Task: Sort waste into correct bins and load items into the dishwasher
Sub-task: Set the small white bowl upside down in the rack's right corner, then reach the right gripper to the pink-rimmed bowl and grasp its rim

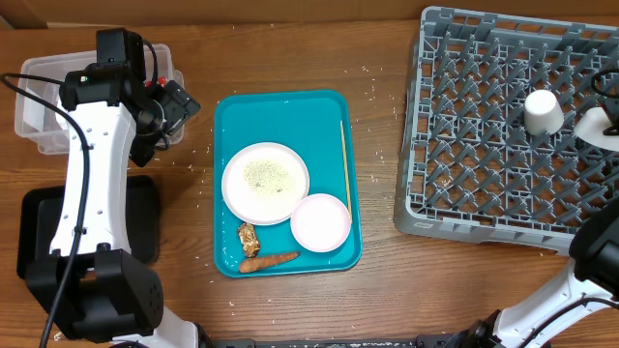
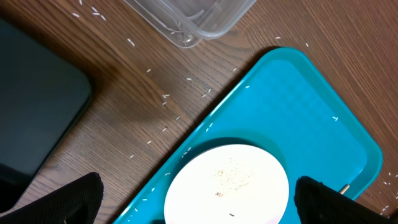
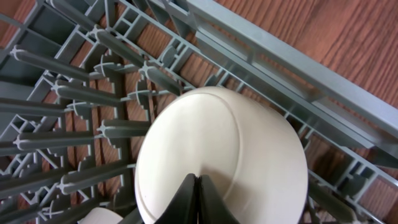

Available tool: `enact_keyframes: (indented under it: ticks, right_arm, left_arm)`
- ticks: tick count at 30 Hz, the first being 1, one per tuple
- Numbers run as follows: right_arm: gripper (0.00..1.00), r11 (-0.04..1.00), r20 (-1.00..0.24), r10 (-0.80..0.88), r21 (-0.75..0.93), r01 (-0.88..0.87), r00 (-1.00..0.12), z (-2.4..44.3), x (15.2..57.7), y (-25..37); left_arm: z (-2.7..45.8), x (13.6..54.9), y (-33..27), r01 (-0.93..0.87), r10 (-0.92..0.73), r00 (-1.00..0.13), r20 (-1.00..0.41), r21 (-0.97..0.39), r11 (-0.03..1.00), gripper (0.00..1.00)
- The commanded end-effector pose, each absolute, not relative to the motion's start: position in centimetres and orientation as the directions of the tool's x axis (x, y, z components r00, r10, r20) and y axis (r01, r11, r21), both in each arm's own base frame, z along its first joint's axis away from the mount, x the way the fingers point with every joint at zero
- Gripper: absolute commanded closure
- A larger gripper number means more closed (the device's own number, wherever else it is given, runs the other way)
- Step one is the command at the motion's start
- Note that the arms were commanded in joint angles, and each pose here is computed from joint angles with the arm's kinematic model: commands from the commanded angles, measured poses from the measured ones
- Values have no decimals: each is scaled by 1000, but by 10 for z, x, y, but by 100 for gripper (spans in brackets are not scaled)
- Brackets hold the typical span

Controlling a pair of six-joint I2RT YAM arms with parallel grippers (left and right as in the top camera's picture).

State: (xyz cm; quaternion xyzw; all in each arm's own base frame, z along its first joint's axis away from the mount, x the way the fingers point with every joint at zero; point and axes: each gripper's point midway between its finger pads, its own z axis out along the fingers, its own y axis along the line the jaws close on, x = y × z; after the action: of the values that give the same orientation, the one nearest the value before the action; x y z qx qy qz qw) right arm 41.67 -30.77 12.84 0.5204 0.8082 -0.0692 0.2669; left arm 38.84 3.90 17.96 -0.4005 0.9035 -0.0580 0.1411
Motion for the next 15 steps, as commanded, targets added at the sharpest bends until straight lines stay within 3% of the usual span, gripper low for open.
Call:
enact_keyframes:
  ticks: [1, 8, 15]
  right_arm:
    - [96, 437, -501, 806, 143, 888, -315, 127, 409, -314]
    - [96, 409, -459, 830, 115, 906, -316, 127, 390, -314]
    - [96, 401, -502, 822, 170, 900, -271, 185, 372, -305]
  left_arm:
    - [185, 386, 37, -705, -739, -636, -221, -223, 674, 0]
    - [185, 386, 37, -705, -739, -636, -221, -222, 674, 0]
    - [185, 386, 37, -705, -739, -636, -221, -223, 674, 0]
